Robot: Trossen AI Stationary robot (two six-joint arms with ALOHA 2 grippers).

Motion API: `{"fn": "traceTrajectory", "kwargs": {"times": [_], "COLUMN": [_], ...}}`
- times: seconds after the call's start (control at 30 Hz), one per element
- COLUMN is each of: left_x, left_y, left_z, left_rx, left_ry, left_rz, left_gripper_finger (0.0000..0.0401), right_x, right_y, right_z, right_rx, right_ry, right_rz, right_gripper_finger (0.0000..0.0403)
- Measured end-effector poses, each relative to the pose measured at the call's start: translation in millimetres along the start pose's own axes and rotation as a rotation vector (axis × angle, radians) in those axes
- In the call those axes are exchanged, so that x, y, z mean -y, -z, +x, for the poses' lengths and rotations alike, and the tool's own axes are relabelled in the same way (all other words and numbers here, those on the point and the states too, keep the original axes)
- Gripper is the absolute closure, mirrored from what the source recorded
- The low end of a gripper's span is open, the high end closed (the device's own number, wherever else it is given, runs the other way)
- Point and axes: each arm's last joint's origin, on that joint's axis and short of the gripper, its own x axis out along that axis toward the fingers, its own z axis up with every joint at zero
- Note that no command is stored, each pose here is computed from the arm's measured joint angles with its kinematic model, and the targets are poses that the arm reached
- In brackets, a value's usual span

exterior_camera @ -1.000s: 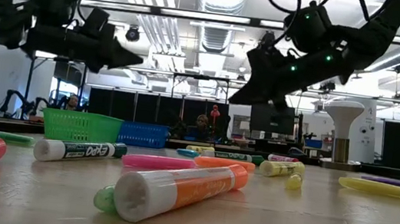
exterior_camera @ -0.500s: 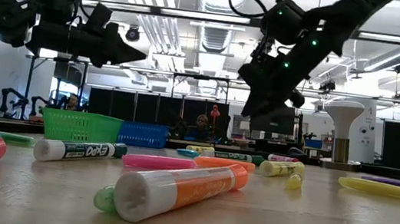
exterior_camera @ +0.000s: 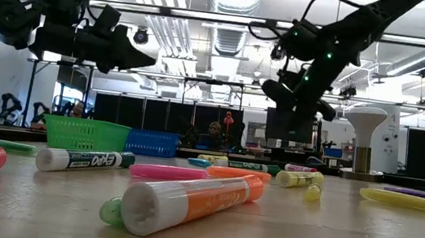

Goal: Pick & Place Markers
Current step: Put the pink marker into the blue bin

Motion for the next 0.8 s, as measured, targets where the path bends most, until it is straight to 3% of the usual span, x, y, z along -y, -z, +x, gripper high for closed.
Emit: {"fn": "traceTrajectory", "kwargs": {"times": [0.27, 0.57, 0.8], "left_x": [0.1, 0.1, 0.1], "left_y": [0.7, 1.1, 1.1], "left_z": [-0.2, -0.3, -0.3], "left_rx": [-0.005, -0.008, -0.008], "left_ry": [0.000, 0.001, 0.001], "left_rz": [0.001, -0.001, -0.002], "left_gripper_finger": [0.0401, 0.0401, 0.0401], "right_x": [25.0, 31.7, 45.4], "right_y": [8.1, 17.1, 40.2], "right_z": [4.6, 8.0, 15.7], "right_rx": [-0.139, -0.171, -0.215], "right_ry": [0.119, 0.148, 0.216], "right_rz": [0.047, 0.104, 0.166], "right_gripper_finger": [0.0233, 0.0195, 0.0194]}}
